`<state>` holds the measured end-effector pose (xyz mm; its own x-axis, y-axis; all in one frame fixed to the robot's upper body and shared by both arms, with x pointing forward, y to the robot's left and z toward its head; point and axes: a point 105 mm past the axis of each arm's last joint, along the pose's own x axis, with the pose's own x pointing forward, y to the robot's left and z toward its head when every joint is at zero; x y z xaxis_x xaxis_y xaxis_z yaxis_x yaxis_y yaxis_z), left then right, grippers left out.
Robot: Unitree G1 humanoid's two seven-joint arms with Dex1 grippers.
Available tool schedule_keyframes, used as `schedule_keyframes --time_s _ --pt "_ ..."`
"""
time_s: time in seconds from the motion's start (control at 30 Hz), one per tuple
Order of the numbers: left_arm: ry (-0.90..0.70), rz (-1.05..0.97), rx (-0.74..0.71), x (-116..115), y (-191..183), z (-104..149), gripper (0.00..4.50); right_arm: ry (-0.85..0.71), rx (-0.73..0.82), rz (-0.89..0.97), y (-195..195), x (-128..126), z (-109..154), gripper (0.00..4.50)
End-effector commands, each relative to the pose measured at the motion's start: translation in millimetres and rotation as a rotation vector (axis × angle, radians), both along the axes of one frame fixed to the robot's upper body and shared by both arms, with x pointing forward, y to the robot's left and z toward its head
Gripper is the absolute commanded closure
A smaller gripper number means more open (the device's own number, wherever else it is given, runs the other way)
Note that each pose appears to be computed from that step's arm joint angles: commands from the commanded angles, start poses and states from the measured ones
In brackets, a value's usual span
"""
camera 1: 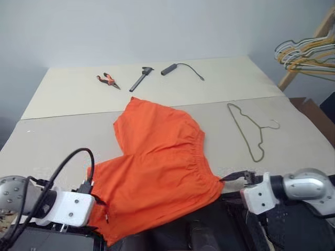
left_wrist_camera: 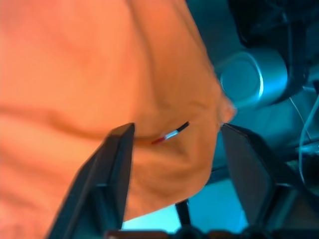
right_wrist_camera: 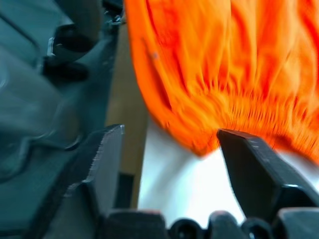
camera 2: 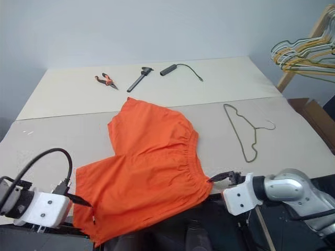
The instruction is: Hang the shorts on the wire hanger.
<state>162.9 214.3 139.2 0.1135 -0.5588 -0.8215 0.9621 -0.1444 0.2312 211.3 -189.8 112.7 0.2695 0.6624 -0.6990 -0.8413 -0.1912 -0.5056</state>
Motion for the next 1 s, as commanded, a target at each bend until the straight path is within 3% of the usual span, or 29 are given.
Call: schedule_keyframes --time_s 0.03,0.17,0.3,0.47,0.73,0.83,1.0 --pt "-0.056 0.019 -0.108 10.6 0.0 25.2 1.64 -0.001 0.088 -0.180 -17.3 16.1 35.8 1.02" --pt "-0.172 0.132 -0.329 46.1 -9.0 53.1 1.64 -0.035 0.186 -0.593 -59.4 59.2 52.3 1.02" --pt "-0.175 0.226 -0.612 73.4 -33.4 78.9 1.64 -0.027 0.200 -1.146 -108.8 99.1 34.4 1.02" --pt "-0.132 0.231 -0.746 80.2 -53.5 96.5 1.64 0.001 0.167 -1.377 -122.7 109.8 13.6 1.02" --pt "-0.101 0.218 -0.772 77.7 -63.7 102.7 1.64 0.088 0.257 -1.672 -150.2 121.0 -10.7 1.02" --pt "-0.095 0.212 -0.764 75.0 -64.5 102.3 1.59 0.175 0.322 -1.702 -148.3 119.8 -14.4 1.56" --pt "-0.091 0.205 -0.750 73.3 -62.1 103.6 1.59 0.302 0.379 -1.682 -134.3 114.5 -16.4 3.32"
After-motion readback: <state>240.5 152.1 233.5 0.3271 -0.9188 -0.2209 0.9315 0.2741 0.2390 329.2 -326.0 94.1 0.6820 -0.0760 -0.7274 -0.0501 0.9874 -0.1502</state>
